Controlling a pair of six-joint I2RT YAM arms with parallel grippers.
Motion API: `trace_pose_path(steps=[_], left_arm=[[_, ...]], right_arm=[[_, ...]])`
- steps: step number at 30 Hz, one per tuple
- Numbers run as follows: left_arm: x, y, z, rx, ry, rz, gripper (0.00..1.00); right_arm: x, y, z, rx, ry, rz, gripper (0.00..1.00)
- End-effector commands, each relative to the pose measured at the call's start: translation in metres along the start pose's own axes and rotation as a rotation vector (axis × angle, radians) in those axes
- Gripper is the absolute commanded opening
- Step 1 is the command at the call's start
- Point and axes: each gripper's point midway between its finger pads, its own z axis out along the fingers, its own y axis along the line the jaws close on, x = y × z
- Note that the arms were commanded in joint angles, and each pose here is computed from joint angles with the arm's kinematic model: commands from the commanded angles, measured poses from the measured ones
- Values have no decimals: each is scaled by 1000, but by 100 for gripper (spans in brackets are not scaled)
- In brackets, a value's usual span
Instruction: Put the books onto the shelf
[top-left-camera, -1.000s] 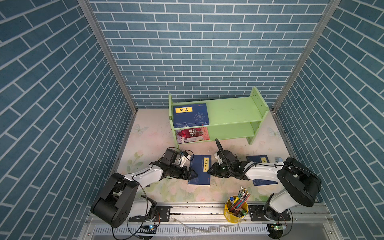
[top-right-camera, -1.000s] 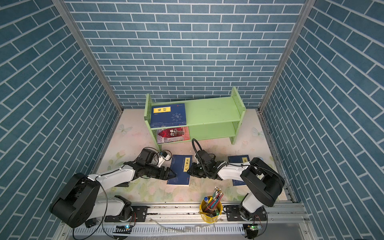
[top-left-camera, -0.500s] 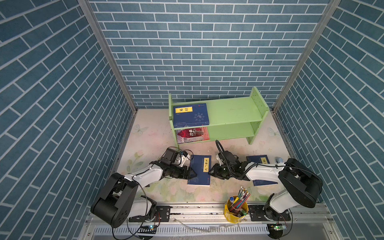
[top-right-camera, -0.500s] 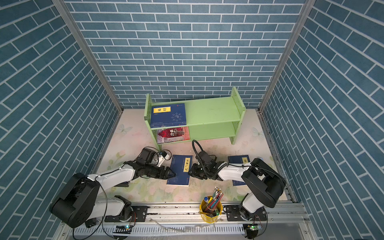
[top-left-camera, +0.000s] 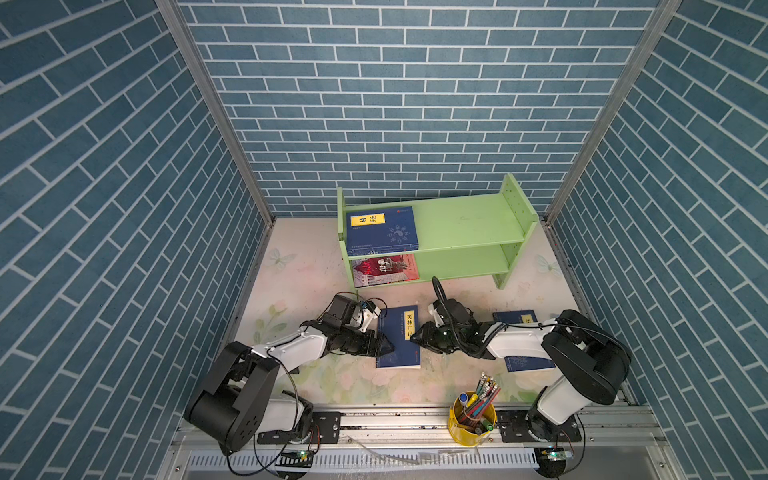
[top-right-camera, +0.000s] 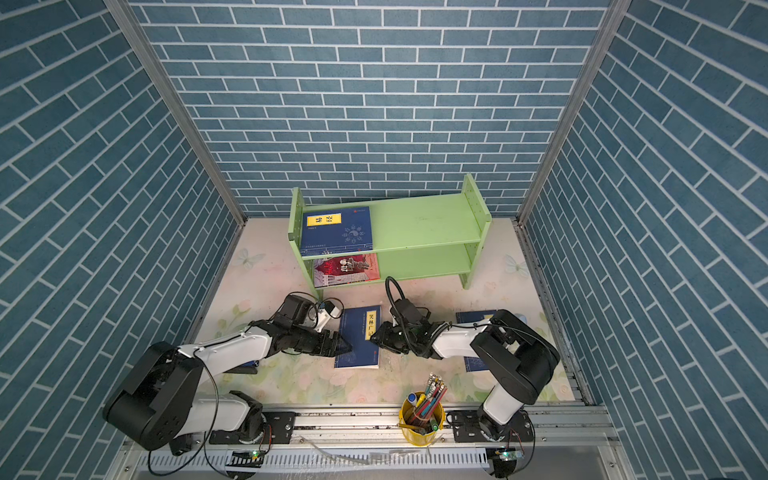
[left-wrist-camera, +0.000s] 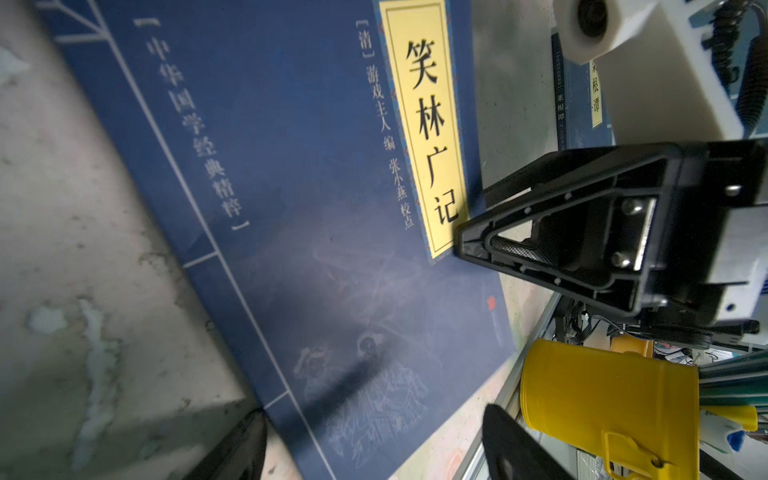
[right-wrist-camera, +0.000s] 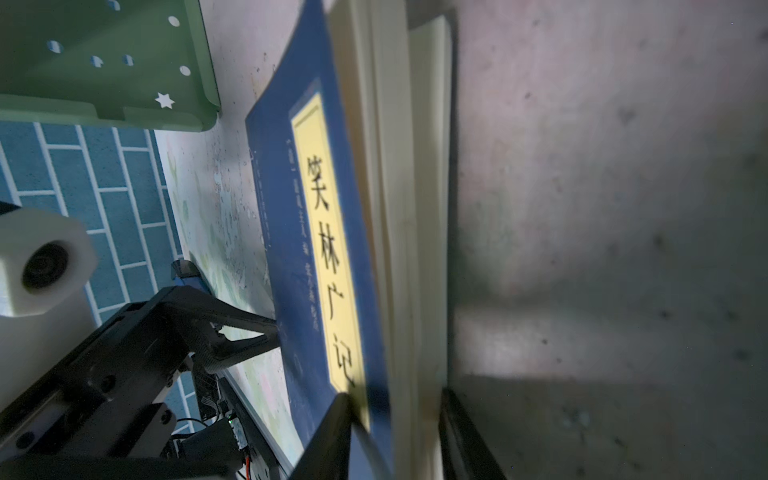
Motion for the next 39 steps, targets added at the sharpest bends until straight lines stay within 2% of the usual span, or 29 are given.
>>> trace_pose_path(steps=[1, 9, 11, 14, 19, 23, 29, 34, 39], left_arm=[[8, 0, 3, 9, 28, -5, 83], [7, 0, 0, -6, 24, 20, 83], [7, -1, 0, -3, 22, 23, 83], [5, -1, -1, -8, 18, 27, 83], [1, -5, -9, -16, 0, 50, 85], [-13, -10, -28, -23, -51, 48, 87], [-18, -35, -55, 19, -87, 120, 87], [-17, -40, -71, 38, -139, 117, 86], [-29, -46, -86, 61, -198, 111, 86]], right_arm=[[11, -4, 9, 2, 51, 37, 34], [11, 5, 2, -52, 34, 39, 21], [11, 11, 1, -81, 33, 32, 15], [11, 17, 2, -112, 42, 25, 0], [11, 22, 0, -153, 34, 31, 0], [9, 33, -9, -187, 26, 12, 0], [6, 45, -32, -207, 13, -12, 0], [8, 51, -55, -199, 25, -41, 0], [8, 59, -75, -220, 32, -56, 0]])
